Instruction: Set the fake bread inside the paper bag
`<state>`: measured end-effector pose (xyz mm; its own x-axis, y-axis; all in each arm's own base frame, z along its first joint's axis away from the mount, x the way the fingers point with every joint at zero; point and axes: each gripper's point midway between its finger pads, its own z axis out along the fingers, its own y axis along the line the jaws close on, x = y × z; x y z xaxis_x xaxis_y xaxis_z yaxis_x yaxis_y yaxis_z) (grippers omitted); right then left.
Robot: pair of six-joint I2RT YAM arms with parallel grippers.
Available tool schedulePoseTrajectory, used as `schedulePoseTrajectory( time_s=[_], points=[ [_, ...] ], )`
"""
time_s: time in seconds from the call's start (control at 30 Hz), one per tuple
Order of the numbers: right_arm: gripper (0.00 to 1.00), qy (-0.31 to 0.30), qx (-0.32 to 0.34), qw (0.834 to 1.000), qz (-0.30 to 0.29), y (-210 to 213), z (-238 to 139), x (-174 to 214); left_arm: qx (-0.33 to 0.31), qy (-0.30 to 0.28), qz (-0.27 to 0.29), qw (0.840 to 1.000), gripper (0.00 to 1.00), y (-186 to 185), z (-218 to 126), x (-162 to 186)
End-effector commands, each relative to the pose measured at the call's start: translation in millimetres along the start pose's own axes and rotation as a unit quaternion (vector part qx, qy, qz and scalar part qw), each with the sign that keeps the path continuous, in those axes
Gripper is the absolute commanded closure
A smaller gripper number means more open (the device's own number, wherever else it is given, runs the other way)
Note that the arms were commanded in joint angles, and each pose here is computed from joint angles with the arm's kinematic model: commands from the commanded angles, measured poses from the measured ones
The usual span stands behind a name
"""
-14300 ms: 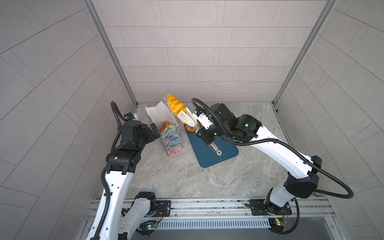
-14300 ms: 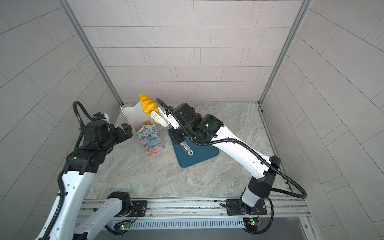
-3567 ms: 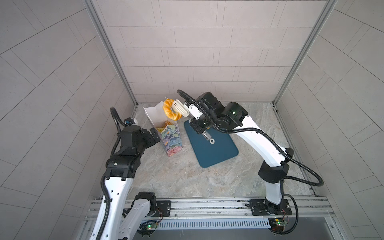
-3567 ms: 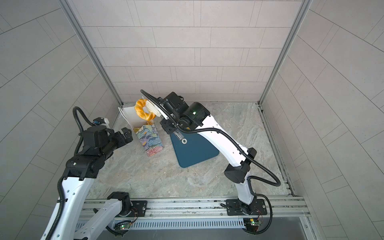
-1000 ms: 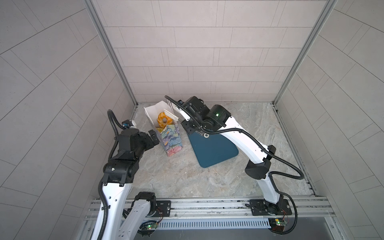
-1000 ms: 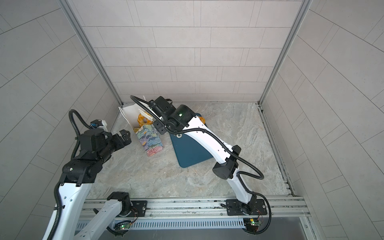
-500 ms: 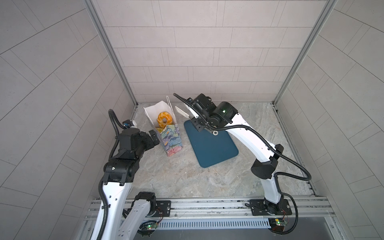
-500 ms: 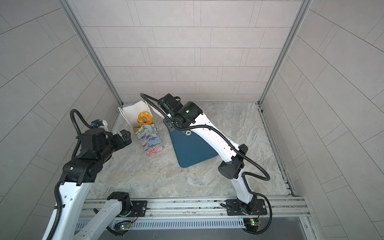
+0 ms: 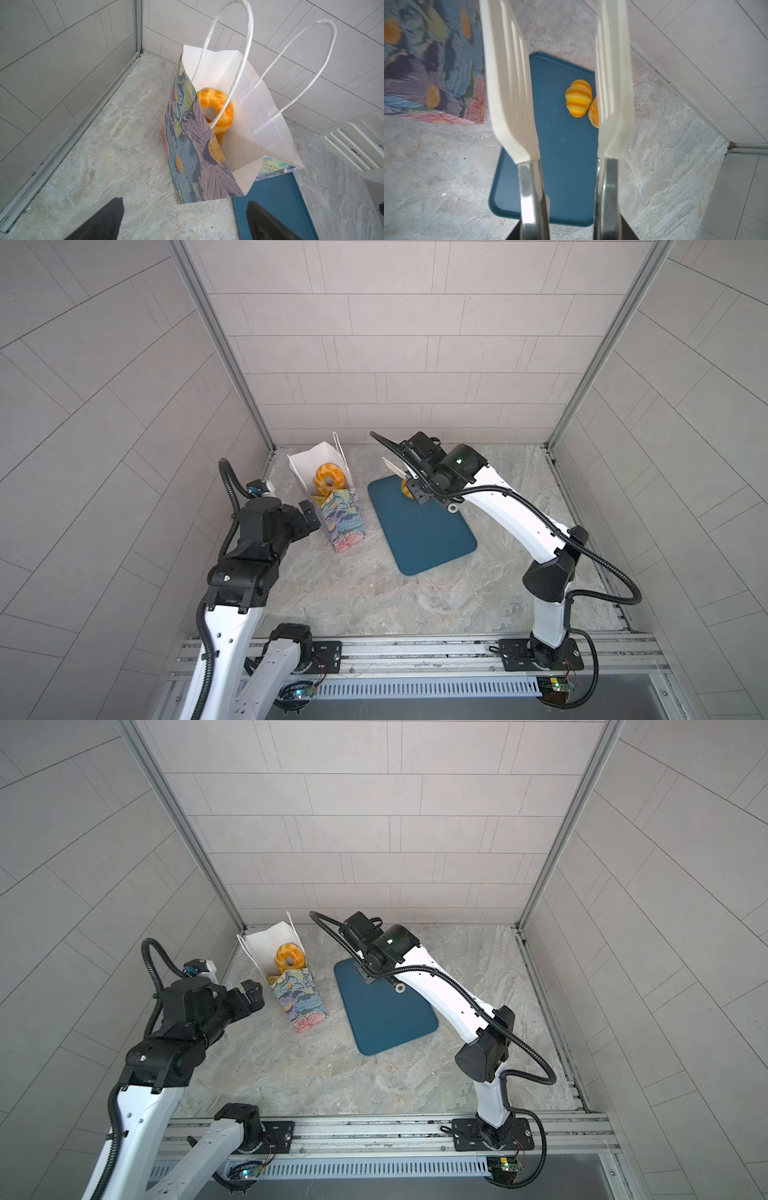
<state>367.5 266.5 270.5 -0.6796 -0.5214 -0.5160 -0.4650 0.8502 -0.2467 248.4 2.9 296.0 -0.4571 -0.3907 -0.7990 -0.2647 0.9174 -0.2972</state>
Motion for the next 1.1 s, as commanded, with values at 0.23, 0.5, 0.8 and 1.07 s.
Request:
schedulePoseTrajectory(
  time_s=[0.23,0.5,0.8,1.07],
  points=[
    [0.48,0.082,0.048,0.995,0.036,-27.3,50.8,42.2,-0.005,-0.009,0.001,1.0,0.0,1.1,-5.7,-3.3],
    [0.44,0.137,0.047,0.988,0.048,-27.4,99.3,60.2,-0.004,-0.006,0.003,1.0,0.0,0.7,-3.8,-1.1],
    [0.42,0.161,0.031,0.985,0.053,-18.9,140.7,61.7,-0.007,-0.006,0.006,1.0,0.0,2.2,-3.0,0.7],
    [0.41,0.179,0.032,0.982,0.055,-16.1,162.6,65.8,-0.01,-0.004,0.008,1.0,0.0,3.6,-1.9,2.4]
  ],
)
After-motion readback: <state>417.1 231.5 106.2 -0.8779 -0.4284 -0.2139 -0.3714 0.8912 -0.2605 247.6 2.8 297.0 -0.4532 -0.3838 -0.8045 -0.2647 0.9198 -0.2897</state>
